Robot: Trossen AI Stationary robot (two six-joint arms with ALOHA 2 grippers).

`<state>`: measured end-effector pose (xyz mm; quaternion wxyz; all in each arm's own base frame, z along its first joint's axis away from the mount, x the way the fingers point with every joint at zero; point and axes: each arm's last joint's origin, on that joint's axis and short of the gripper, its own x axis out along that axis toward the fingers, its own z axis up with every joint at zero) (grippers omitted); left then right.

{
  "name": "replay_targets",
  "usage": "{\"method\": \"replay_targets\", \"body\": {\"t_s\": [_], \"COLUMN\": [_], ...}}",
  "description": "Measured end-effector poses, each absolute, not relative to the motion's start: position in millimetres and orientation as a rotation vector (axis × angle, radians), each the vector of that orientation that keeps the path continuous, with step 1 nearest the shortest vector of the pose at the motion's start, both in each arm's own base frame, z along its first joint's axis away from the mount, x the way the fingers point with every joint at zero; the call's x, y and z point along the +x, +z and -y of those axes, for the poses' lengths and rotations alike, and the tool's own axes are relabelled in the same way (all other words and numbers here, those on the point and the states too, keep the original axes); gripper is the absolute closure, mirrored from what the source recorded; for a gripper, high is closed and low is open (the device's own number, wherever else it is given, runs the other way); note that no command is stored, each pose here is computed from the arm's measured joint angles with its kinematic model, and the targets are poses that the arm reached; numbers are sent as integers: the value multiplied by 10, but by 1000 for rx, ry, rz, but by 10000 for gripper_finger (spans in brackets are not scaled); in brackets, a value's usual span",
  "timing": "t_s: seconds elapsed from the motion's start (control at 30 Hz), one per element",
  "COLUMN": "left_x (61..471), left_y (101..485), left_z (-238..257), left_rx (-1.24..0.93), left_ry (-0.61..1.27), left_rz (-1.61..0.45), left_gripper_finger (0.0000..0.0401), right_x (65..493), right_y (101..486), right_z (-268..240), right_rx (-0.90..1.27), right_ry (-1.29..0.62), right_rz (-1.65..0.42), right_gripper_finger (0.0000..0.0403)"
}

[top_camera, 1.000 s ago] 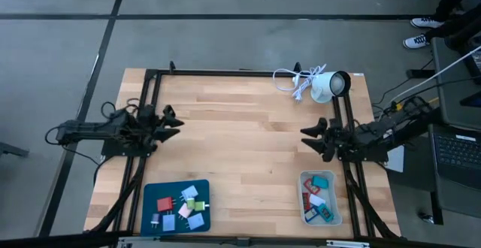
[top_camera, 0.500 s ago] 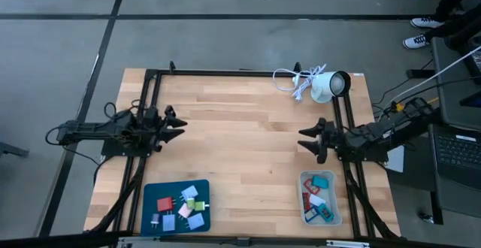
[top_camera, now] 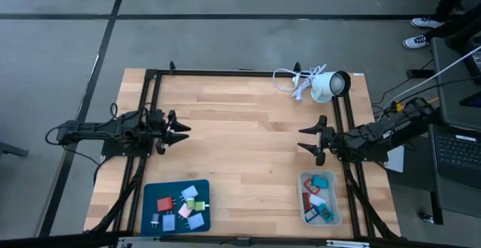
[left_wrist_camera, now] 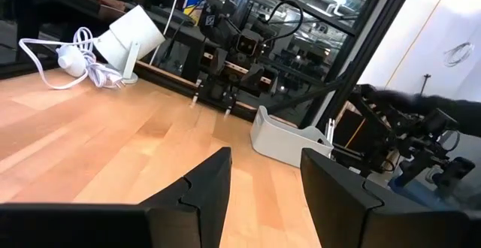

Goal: Pick & Place Office items
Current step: Return to Home Position

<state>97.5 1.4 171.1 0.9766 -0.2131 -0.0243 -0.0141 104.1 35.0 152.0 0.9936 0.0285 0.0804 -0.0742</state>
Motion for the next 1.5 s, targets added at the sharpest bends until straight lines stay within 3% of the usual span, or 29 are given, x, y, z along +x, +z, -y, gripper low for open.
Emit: {"method": "replay_targets", "body": {"t_s": [0.33,0.57,1.17,1.5], "left_x": [969,966,960,962], "left_y": [1719,1716,1714,1712], "left_z": [24,79,134,132], "left_rx": [-431,-432,-434,-433], "left_ry": [-69,-125,-180,-177], "left_rz": [50,34,20,18], "left_gripper_finger": [244,244,244,244], "right_x": [953,913,911,899], "right_y": [1707,1816,1805,1804], "right_z": [-245,-137,-129,-195], "right_rx": [181,240,237,242], "right_ry": [-111,-237,-278,-205], "right_rz": [28,161,152,143], "right_gripper_finger": [146,146,146,146]}}
